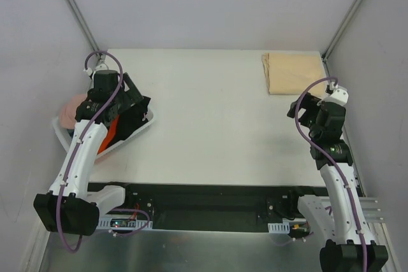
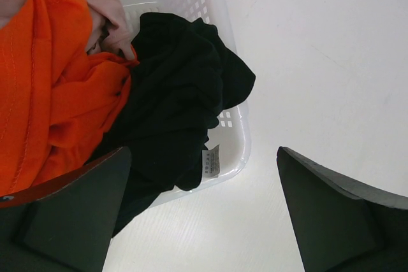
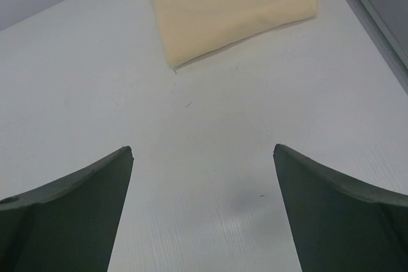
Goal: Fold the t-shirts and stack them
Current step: Grab crumpled tshirt from bin with the left arm, then move the tshirt to the center of the board
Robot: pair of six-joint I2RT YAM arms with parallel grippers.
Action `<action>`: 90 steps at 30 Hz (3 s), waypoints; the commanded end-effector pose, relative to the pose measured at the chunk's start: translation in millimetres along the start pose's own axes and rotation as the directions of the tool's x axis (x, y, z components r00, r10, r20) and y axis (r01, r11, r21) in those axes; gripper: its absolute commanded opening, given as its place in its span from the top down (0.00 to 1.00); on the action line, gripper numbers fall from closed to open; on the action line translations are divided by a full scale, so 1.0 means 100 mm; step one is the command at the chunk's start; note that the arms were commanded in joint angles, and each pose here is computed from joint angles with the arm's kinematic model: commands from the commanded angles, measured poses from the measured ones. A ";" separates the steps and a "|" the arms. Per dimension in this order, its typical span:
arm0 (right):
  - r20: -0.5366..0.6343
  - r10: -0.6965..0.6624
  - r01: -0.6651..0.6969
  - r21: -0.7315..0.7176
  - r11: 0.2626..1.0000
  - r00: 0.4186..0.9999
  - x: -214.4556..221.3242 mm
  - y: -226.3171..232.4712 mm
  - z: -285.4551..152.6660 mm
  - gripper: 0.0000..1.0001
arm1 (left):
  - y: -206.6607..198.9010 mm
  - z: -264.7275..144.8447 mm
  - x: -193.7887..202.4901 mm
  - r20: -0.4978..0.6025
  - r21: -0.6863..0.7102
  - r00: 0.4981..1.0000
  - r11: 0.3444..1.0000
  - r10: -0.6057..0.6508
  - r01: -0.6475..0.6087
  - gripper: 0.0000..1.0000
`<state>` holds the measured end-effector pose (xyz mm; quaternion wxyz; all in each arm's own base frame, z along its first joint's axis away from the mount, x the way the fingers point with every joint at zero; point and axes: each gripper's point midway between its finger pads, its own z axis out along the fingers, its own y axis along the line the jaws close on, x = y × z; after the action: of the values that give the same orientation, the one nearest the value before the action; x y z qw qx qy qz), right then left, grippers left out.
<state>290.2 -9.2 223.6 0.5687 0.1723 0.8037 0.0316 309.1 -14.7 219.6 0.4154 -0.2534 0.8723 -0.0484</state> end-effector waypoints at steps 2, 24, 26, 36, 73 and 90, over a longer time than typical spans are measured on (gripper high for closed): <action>0.050 -0.028 0.031 -0.074 0.997 0.998 -0.20 0.17 -0.04 0.04 | 0.02 -0.12 -0.05 0.025 0.002 0.999 1.000 -0.020 0.020 0.01; -0.099 -0.031 0.041 0.106 0.994 0.995 0.02 -0.11 -0.02 0.03 | 0.25 0.59 0.40 -0.226 -0.200 0.973 0.976 0.043 -0.090 1.00; -0.104 -0.031 0.044 0.128 0.991 0.994 -0.01 -0.14 -0.01 0.03 | 0.21 0.52 0.21 -0.175 -0.198 0.983 0.977 0.048 -0.083 1.00; -0.077 -0.022 0.028 0.083 0.996 0.997 -0.14 -0.05 -0.10 0.03 | -0.31 -0.63 -1.39 0.319 -0.029 0.947 0.999 0.042 -0.034 1.00; 0.069 0.009 -0.020 0.155 0.988 0.998 -0.34 -0.24 -0.38 0.03 | -3.89 -2.21 -0.81 0.275 0.961 0.959 -0.014 0.066 -0.275 0.96; -0.216 0.047 -0.011 0.165 0.986 0.975 0.22 -0.17 -0.11 0.03 | -2.28 0.29 0.58 -0.081 0.619 0.963 0.771 0.256 -0.152 0.01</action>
<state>272.0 -25.1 210.5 0.4897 0.2063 0.8466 -0.0293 402.0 -247.8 190.5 0.3520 -0.0170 0.8821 -0.3125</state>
